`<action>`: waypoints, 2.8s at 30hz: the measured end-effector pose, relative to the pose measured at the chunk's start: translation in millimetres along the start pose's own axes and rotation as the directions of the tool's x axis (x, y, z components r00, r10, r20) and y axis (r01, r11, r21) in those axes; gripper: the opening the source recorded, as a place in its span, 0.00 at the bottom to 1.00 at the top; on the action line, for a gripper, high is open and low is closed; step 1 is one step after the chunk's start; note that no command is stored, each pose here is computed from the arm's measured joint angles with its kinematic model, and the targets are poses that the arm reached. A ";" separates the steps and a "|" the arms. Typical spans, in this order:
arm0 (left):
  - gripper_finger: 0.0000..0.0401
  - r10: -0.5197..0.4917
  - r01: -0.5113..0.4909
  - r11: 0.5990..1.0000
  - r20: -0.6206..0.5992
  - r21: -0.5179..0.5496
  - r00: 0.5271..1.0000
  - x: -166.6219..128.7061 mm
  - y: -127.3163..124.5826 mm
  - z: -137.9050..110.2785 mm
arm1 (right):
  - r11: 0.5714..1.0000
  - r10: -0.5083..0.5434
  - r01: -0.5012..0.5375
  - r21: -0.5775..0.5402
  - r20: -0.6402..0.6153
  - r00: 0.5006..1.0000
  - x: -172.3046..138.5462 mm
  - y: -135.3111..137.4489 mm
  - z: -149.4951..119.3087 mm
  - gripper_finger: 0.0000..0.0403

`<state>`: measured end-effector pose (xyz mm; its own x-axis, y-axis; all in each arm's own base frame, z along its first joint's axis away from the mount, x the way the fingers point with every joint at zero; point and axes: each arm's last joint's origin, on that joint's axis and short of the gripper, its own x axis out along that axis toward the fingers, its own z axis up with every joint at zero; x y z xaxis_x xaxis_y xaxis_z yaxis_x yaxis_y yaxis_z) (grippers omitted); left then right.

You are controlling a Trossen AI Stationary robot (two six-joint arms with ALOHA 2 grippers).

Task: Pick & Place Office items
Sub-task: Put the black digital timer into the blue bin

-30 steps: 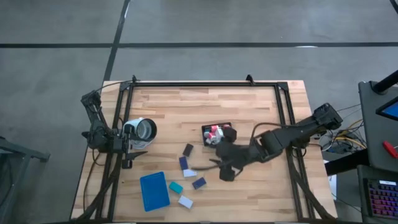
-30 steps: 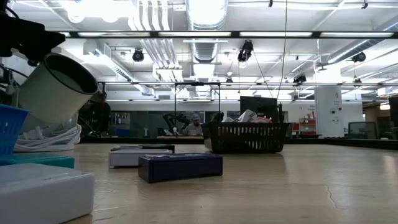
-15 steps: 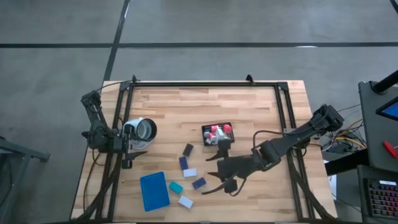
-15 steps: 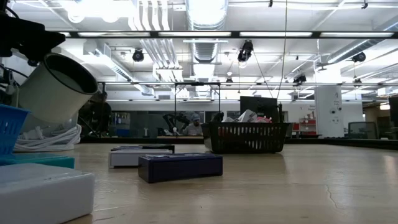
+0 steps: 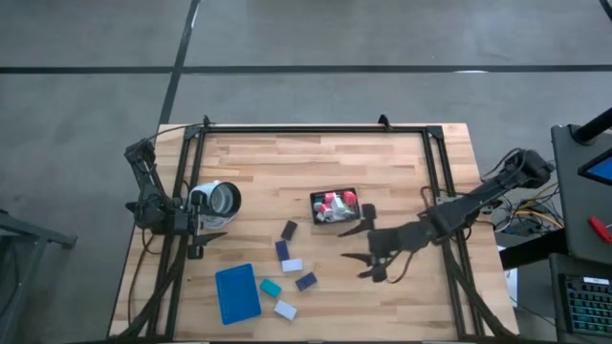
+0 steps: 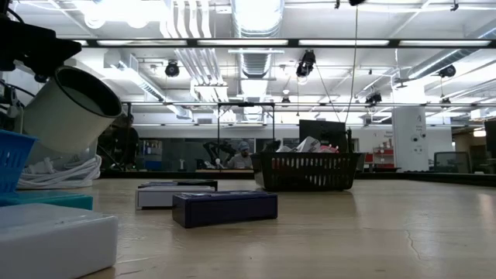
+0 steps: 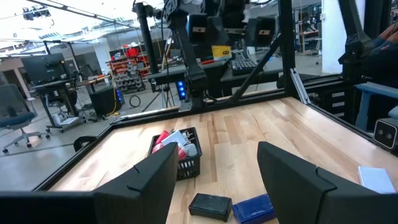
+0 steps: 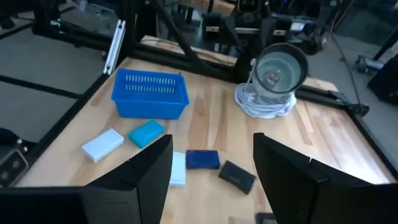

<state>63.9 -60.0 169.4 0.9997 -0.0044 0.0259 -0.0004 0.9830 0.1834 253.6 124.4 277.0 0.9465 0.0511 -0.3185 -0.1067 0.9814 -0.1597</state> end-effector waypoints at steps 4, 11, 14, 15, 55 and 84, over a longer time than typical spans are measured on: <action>0.56 0.000 0.000 1.000 0.000 0.000 1.000 0.0 0.0 0.1 | 0.999 -0.002 0.003 -0.038 0.025 1.000 -22.3 -9.7 -19.0 0.54; 0.56 0.000 0.000 1.000 0.000 0.000 1.000 0.0 0.0 0.0 | 0.995 -0.014 0.031 -0.094 0.176 0.984 -57.8 -25.5 -34.9 0.54; 0.56 0.000 0.000 1.000 0.000 0.000 1.000 0.0 0.0 0.0 | 0.996 -0.021 0.040 -0.078 0.232 0.972 -69.4 -30.5 -48.3 0.54; 0.56 0.000 0.000 1.000 0.000 0.000 1.000 0.0 0.0 0.0 | 0.997 -0.026 0.044 -0.061 0.262 0.965 -72.8 -32.2 -52.2 0.54; 0.56 0.000 0.000 1.000 0.000 0.000 1.000 0.0 0.0 0.0 | 0.924 -0.358 0.245 0.294 0.434 0.827 -120.7 -62.8 -143.3 0.54; 0.56 0.001 -0.001 1.000 0.000 0.000 1.000 0.0 0.0 0.0 | 0.868 -0.436 0.300 0.395 0.319 0.842 -126.9 -67.2 -159.1 0.54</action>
<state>63.9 -60.0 169.4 0.9997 -0.0037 0.0260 -0.0011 0.9831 0.1831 92.3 22.5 179.6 0.9402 -0.3257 0.0996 0.3115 0.9406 0.1348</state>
